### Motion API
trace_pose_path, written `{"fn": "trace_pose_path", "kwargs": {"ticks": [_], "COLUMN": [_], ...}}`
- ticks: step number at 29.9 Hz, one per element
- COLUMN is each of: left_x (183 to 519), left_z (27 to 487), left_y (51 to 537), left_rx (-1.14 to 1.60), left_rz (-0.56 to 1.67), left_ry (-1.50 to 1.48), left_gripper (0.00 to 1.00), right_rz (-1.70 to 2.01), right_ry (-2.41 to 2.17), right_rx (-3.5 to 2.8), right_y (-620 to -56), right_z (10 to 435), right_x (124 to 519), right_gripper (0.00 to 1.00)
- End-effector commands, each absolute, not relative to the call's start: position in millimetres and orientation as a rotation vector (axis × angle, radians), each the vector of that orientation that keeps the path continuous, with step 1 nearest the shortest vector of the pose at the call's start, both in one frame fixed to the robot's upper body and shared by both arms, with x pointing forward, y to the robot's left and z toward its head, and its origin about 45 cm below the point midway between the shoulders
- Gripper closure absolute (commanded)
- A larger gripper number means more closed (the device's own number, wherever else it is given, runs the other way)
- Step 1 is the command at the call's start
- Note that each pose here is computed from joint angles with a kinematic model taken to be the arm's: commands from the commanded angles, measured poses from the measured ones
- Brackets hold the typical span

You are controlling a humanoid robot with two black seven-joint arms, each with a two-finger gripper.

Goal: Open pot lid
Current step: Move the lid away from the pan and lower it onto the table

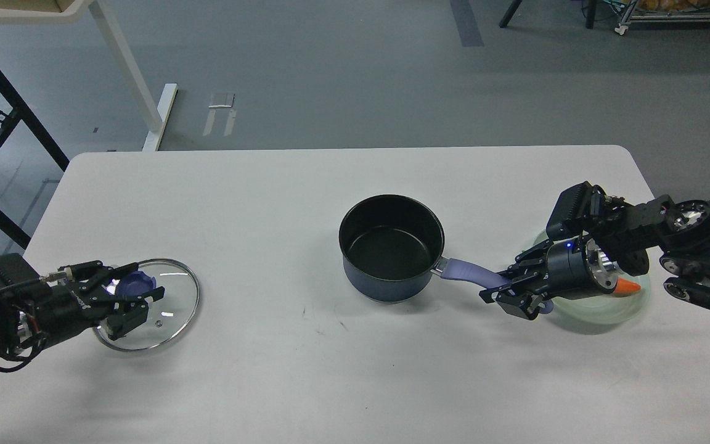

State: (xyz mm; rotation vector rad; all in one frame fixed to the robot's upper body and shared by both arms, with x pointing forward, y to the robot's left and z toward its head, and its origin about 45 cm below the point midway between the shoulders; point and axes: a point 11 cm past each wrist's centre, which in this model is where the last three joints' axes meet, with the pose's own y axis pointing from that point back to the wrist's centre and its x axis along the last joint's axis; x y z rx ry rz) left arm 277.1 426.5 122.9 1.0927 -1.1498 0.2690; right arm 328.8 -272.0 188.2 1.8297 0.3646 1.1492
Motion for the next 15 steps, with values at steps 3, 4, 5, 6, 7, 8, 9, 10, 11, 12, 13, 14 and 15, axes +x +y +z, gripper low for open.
{"fn": "trace_pose_path", "kwargs": {"ticks": [3,4,5,6,7,8,9,10,11,12,13,14,15], "left_x": [279.7,280.6,280.9,281.0,281.0,280.8,281.6,284.1,288.2,292.4,300.0,306.5,313.4], "left_z": [125.0,125.9,126.6,128.4,131.4,135.0,140.5,149.3,158.3,166.3,176.4,184.0,191.3], "left_y": [424.8,423.2,420.0,417.0,413.1,408.0,403.4,403.0,403.2,402.5,397.4,395.2,393.0], "left_rx": [1.087,1.082,1.072,1.06,1.044,1.024,1.004,0.998,0.996,0.992,0.971,0.954,0.933], "left_rz": [0.278,0.281,0.282,0.285,0.289,0.295,0.305,0.322,0.344,0.37,0.419,0.466,0.516], "left_ry": [-1.153,-1.155,-1.157,-1.157,-1.159,-1.161,-1.165,-1.157,-1.132,-1.097,-1.038,-0.979,-0.916], "left_gripper": [0.01,0.01,0.01,0.01,0.01,0.01,0.01,0.01,0.01,0.01,0.01,0.01,0.01], "right_rz": [1.15,1.152,1.154,1.154,1.154,1.155,1.154,1.154,1.154,1.153,1.153,1.153,1.155], "right_ry": [0.363,0.363,0.362,0.362,0.362,0.361,0.362,0.36,0.36,0.361,0.361,0.359,0.358], "right_rx": [1.831,1.831,1.831,1.831,1.831,1.831,1.831,1.831,1.83,1.83,1.83,1.832,1.831], "right_y": [-271.8,-271.8,-271.7,-271.7,-271.7,-271.5,-271.7,-272.2,-272.2,-272.4,-272.4,-272.1,-272.0], "right_z": [188.2,188.0,188.1,188.1,188.1,188.4,188.1,188.6,188.6,188.2,188.2,188.6,189.1], "right_x": [328.8,328.7,328.7,328.7,328.7,329.0,328.7,329.1,329.1,328.8,328.8,329.1,329.5], "right_gripper": [0.64,0.64,0.64,0.64,0.64,0.64,0.64,0.64,0.64,0.63,0.61,0.56,0.49]}}
